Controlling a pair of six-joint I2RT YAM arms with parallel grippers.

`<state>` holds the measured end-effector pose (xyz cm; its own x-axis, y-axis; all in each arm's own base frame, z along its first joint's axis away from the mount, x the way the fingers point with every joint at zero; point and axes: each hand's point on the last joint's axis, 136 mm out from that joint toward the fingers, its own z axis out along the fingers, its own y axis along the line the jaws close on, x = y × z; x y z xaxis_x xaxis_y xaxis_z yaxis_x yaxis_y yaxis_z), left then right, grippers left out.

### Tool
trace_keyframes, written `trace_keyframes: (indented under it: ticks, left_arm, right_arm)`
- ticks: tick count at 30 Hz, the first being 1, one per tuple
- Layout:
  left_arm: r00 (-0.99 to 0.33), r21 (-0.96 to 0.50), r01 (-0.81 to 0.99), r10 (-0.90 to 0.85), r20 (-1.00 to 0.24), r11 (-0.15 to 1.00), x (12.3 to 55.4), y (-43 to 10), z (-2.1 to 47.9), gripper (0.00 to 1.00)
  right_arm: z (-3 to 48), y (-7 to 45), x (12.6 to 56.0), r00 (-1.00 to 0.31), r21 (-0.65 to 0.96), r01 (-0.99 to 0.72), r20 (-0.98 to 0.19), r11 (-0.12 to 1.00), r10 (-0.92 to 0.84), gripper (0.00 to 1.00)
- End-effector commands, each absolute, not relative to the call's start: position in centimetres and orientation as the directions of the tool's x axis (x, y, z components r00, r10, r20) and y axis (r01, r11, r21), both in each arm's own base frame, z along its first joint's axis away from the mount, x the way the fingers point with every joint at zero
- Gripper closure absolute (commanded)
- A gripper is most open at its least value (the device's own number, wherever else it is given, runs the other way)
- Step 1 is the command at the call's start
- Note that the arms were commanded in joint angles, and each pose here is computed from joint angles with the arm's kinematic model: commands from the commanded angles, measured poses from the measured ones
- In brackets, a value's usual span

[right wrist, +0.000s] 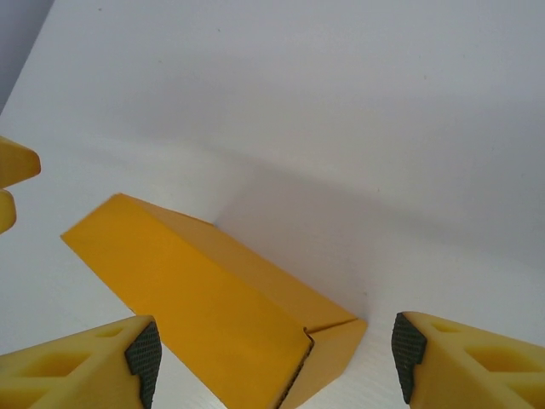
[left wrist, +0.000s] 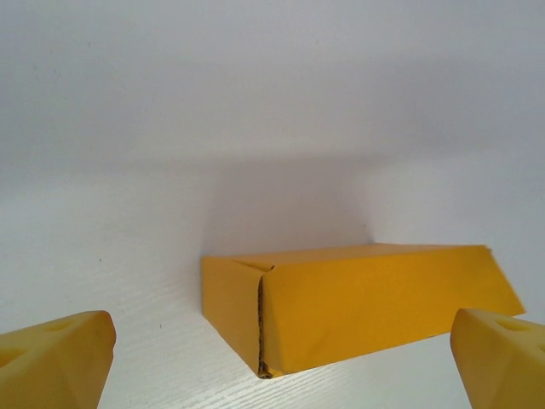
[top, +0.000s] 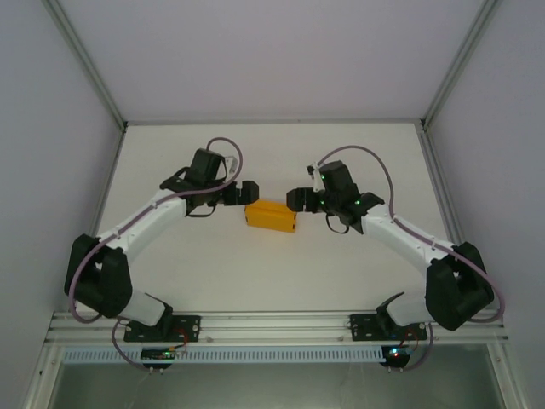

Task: Assemble paper box

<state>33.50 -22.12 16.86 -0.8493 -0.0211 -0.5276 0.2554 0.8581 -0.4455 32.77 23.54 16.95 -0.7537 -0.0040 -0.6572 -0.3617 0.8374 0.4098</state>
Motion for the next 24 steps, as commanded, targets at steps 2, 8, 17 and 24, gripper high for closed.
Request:
trace_keyframes:
  ticks: [2,8,17,24]
  left_arm:
    - [-0.837,-0.433,0.257,-0.025,-0.547,0.864,33.8,-21.8,17.6,0.0]
    - [-0.884,-0.481,0.212,-0.043,-0.465,0.85,33.4,-22.0,14.6,0.1]
    - [-0.942,-0.533,0.127,-0.066,-0.328,0.837,31.5,-21.6,9.0,0.44]
    - [-0.96,-0.536,0.089,-0.071,-0.271,0.84,30.6,-20.9,6.8,0.57]
  right_arm:
    - [17.0,23.4,32.2,-0.757,0.382,-0.398,-0.65,0.834,-0.063,0.27]
    - [14.3,23.7,31.8,-0.796,0.382,-0.387,-0.597,0.839,-0.096,0.29]
    - [10.1,23.6,30.2,-0.853,0.371,-0.371,-0.499,0.851,-0.154,0.31]
    - [14.4,24.7,31.1,-0.705,0.286,-0.562,-0.657,0.776,-0.268,0.27]
